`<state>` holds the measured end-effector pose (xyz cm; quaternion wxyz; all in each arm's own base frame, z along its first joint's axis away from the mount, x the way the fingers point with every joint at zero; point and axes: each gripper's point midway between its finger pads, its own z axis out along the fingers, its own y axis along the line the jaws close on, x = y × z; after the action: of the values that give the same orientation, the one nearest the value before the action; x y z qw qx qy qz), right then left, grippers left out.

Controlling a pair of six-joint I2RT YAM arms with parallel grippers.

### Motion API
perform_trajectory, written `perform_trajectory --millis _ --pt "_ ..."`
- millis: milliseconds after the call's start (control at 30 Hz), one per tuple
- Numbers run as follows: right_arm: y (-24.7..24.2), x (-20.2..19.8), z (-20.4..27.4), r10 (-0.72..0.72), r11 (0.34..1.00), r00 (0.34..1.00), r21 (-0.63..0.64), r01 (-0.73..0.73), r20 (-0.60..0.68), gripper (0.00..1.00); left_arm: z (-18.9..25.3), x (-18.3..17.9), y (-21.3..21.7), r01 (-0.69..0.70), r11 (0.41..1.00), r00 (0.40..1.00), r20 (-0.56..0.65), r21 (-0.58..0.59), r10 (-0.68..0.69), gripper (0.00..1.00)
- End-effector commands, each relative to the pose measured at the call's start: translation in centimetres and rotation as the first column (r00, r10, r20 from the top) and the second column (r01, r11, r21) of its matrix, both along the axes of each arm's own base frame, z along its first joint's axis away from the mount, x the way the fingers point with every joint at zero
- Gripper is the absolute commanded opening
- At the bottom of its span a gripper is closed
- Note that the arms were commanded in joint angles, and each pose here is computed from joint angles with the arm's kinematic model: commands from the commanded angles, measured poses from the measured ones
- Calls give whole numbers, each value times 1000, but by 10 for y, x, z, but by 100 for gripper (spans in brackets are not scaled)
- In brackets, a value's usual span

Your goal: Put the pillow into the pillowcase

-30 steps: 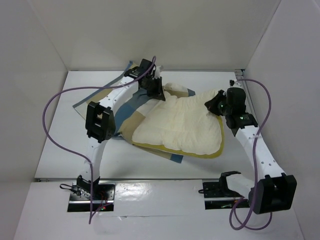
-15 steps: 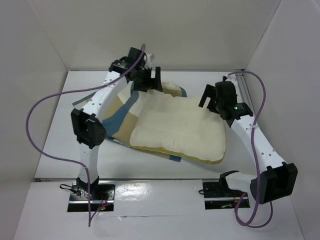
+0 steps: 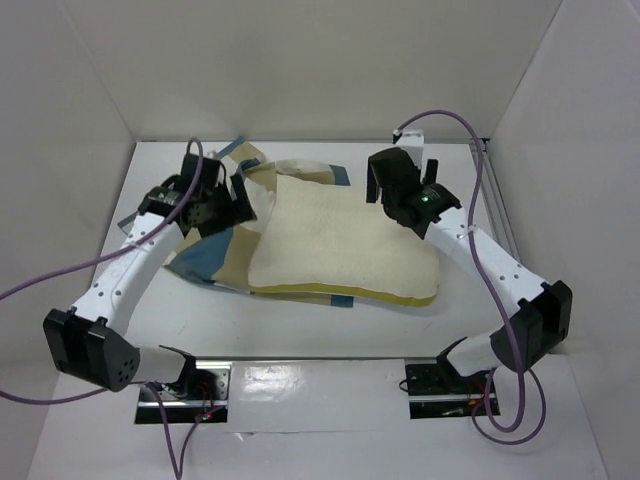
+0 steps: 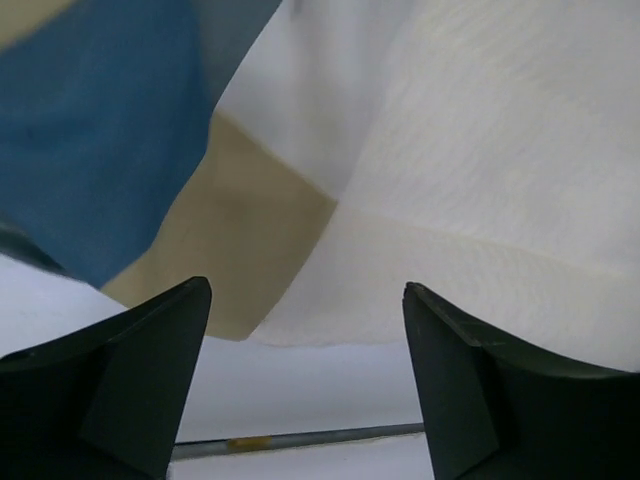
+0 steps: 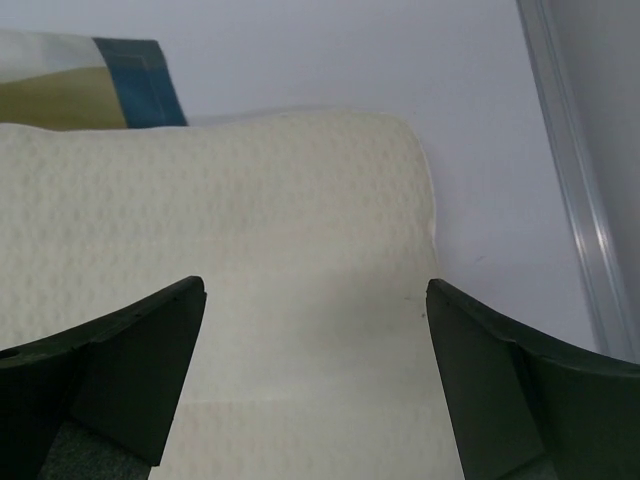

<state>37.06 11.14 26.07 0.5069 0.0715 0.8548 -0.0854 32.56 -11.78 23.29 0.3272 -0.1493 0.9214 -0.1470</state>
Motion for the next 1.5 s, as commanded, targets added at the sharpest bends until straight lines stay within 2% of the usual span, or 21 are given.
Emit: perform_trajectory --millis 0,33,100,133,167,200,300,433,633,667,733,833,867,900,1000,1033,1067,1133,1300,1367,1467 --pt "12 -6 19 109 988 994 -113 -108 6 97 -35 -30 10 -136 989 989 -68 -61 131 89" --pt "36 -11 20 222 970 975 -103 -220 9 97 -44 -39 11 -174 981 982 -95 -81 166 87" --pt "115 -49 3 542 838 840 -60 -542 -20 95 -76 -62 16 -216 973 968 -151 -84 201 81" --pt "140 -59 4 617 785 787 -73 -616 3 95 -74 -69 18 -238 964 966 -134 -115 223 81" --pt "158 -73 -9 664 744 747 -85 -663 -20 95 -91 -78 20 -254 960 959 -160 -121 234 80" --pt "188 -96 -27 733 669 677 -106 -735 -71 95 -94 -82 19 -255 957 959 -158 -139 233 80" --pt "226 -123 -77 790 562 582 -150 -813 -194 100 -111 -99 18 -290 939 949 -185 -185 256 82" --pt "256 -135 -110 831 479 506 -163 -862 -231 100 -125 -110 18 -309 929 942 -203 -202 269 87" --pt "269 -110 -163 822 475 488 -119 -872 -294 100 -138 -114 16 -295 938 939 -238 -183 249 89" --pt "272 -107 -167 823 472 481 -108 -875 -300 94 -136 -111 15 -275 944 948 -218 -183 234 89" --pt "276 -103 -178 829 458 452 -65 -887 -328 68 -135 -110 13 -246 954 955 -212 -171 209 89" --pt "272 -87 -172 810 514 492 -19 -858 -318 17 -126 -104 15 -203 971 965 -196 -129 176 89" --pt "269 -83 -165 796 553 525 9 -833 -300 4 -123 -102 16 -178 977 972 -178 -118 155 89" --pt "265 -80 -163 791 567 533 34 -823 -300 0 -120 -99 13 -149 980 979 -157 -128 129 89" --pt "258 -64 -139 806 585 546 162 -795 -230 0 -108 -91 -3 -40 982 998 -64 -185 28 89" --pt "262 -66 -132 838 543 508 214 -812 -201 0 -111 -93 -6 -26 979 998 -57 -201 15 91" --pt "256 -59 -123 833 552 523 244 -797 -179 0 -110 -89 -10 -7 975 1000 -29 -224 1 91" --pt "257 -58 -114 853 520 503 308 -796 -141 0 -119 -93 -17 25 966 999 -26 -257 -33 87" --pt "250 -40 -95 861 490 504 389 -780 -72 0 -137 -87 -31 79 953 997 35 -293 -72 79" --pt "247 -36 -86 865 474 499 401 -784 -48 0 -149 -90 -34 88 952 996 29 -292 -83 70" --pt "251 -34 -76 870 461 493 399 -793 -25 0 -151 -86 -47 116 935 993 56 -336 -103 72"
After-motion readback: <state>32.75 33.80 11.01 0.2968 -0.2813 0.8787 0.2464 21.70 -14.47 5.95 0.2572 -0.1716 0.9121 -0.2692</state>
